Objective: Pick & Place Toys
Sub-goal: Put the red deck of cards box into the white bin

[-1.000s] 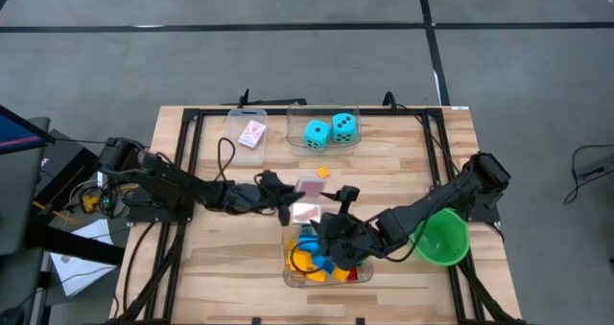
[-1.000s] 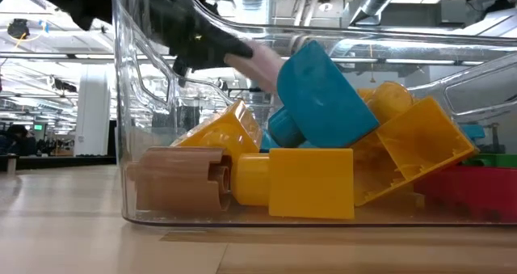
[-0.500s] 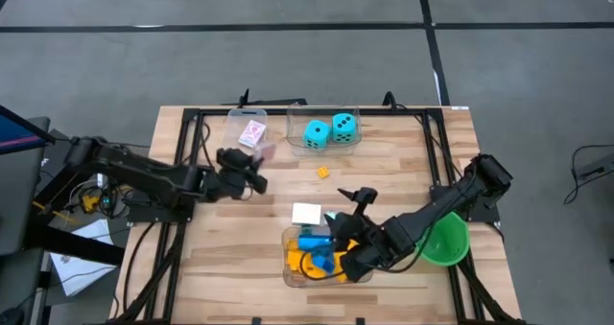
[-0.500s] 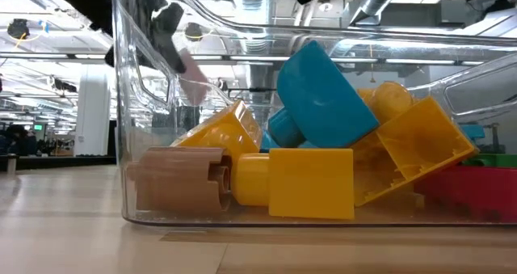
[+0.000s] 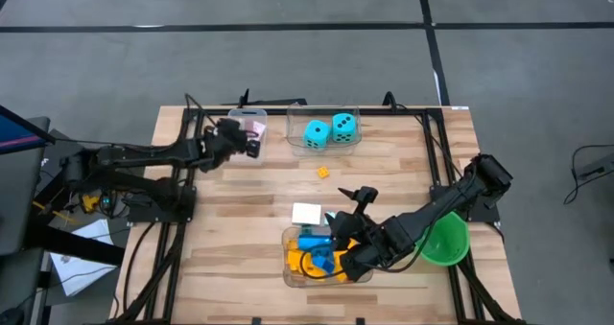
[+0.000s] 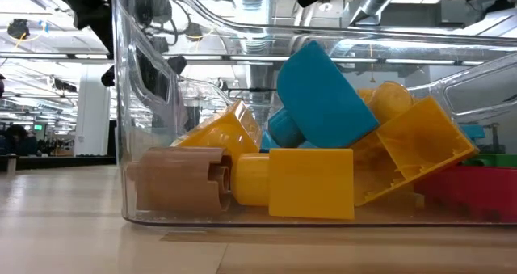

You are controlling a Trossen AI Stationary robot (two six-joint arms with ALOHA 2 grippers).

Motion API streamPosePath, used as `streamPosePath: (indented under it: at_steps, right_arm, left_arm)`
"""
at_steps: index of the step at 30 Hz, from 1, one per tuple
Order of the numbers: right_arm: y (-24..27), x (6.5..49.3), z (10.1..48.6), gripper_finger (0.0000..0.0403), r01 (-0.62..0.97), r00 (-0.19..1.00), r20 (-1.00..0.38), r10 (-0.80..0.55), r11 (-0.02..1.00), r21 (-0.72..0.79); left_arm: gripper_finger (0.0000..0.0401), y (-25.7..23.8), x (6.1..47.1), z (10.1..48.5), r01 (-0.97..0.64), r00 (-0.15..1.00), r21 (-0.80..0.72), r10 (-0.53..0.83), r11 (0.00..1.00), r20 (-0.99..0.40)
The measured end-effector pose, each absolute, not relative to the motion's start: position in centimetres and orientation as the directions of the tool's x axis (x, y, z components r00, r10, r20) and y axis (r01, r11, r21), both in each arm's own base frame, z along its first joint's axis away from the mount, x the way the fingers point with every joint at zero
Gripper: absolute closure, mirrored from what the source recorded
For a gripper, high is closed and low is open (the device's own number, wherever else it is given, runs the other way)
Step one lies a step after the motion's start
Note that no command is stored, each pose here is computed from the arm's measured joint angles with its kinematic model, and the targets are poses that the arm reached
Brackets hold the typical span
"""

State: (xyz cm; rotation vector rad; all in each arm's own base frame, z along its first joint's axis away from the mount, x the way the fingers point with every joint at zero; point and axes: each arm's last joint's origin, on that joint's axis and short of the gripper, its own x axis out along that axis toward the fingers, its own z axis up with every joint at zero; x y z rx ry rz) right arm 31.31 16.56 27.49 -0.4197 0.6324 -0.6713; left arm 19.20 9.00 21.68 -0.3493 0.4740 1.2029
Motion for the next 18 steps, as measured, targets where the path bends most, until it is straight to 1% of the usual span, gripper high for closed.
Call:
streamPosePath:
  at_steps: [5,8,14,18]
  right_arm:
    - [16.6,31.3,27.5,0.0026,0.441,0.610,-0.400,-0.684,0.713,-0.546]
    - [16.6,31.3,27.5,0.0026,0.440,0.610,-0.401,-0.684,0.713,-0.546]
    - [16.6,31.3,27.5,0.0026,0.441,0.610,-0.401,-0.684,0.713,-0.545]
    - [16.6,31.3,27.5,0.0026,0.441,0.610,-0.401,-0.683,0.713,-0.545]
  left_arm:
    - [0.0336,10.8,18.2,21.3,-0.949,0.259,-0.011,0.764,0.314,-0.591]
    - [0.0335,11.3,17.5,21.0,-0.958,0.214,0.015,0.752,0.285,-0.623]
    - [0.0335,12.2,16.7,20.9,-0.964,0.167,0.054,0.757,0.259,-0.632]
    - [0.0335,12.9,16.3,20.9,-0.969,0.162,0.037,0.744,0.244,-0.648]
